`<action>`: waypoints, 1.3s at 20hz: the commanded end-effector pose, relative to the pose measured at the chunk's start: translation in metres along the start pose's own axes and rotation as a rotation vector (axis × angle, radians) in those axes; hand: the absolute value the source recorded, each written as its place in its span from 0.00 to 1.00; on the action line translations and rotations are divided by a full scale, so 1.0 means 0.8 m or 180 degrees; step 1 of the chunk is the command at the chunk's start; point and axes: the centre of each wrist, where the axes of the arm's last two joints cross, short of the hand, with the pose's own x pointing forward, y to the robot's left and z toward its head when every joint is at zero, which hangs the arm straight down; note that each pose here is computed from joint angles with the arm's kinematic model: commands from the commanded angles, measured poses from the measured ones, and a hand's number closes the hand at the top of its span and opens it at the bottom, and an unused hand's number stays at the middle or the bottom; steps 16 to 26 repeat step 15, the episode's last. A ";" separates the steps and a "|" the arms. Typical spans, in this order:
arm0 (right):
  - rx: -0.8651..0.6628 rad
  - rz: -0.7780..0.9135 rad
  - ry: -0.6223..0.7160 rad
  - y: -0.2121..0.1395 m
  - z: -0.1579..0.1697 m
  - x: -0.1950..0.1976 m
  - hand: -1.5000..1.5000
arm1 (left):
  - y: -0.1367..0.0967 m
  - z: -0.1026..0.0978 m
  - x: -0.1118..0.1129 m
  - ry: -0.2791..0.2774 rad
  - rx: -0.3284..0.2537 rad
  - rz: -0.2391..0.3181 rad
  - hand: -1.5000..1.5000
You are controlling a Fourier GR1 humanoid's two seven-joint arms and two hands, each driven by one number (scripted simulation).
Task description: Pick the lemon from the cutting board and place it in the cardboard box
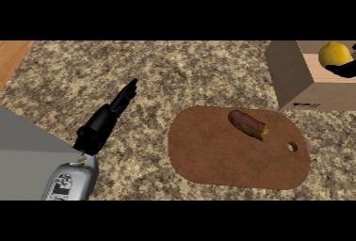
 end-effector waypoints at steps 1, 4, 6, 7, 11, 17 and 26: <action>0.0163 -0.0247 0.0091 0.007 -0.001 -0.012 0.00 | -0.008 -0.004 -0.005 0.0012 0.0017 0.0024 0.50; 0.0002 -0.0548 -0.0043 0.028 0.013 -0.035 0.00 | 0.017 -0.011 0.019 -0.0041 -0.0020 -0.0021 0.50; -0.0114 -0.0950 -0.0091 0.001 -0.001 -0.018 0.00 | -0.008 0.002 -0.010 0.0036 0.0017 0.0005 0.50; -0.0373 -0.1198 -0.0138 -0.002 0.005 -0.027 0.00 | 0.004 0.000 0.003 0.0023 -0.0061 0.0037 0.50; -0.0771 -0.1879 -0.0182 -0.033 0.024 -0.063 0.00 | 0.004 0.004 0.000 -0.0040 -0.0019 -0.0006 0.50; -0.0888 -0.2356 -0.0153 -0.062 0.034 -0.079 0.00 | 0.005 0.004 -0.001 0.0016 -0.0003 0.0014 0.50; -0.0888 -0.2356 -0.0153 -0.062 0.034 -0.079 0.00 | 0.005 0.004 -0.001 0.0016 -0.0003 0.0014 0.50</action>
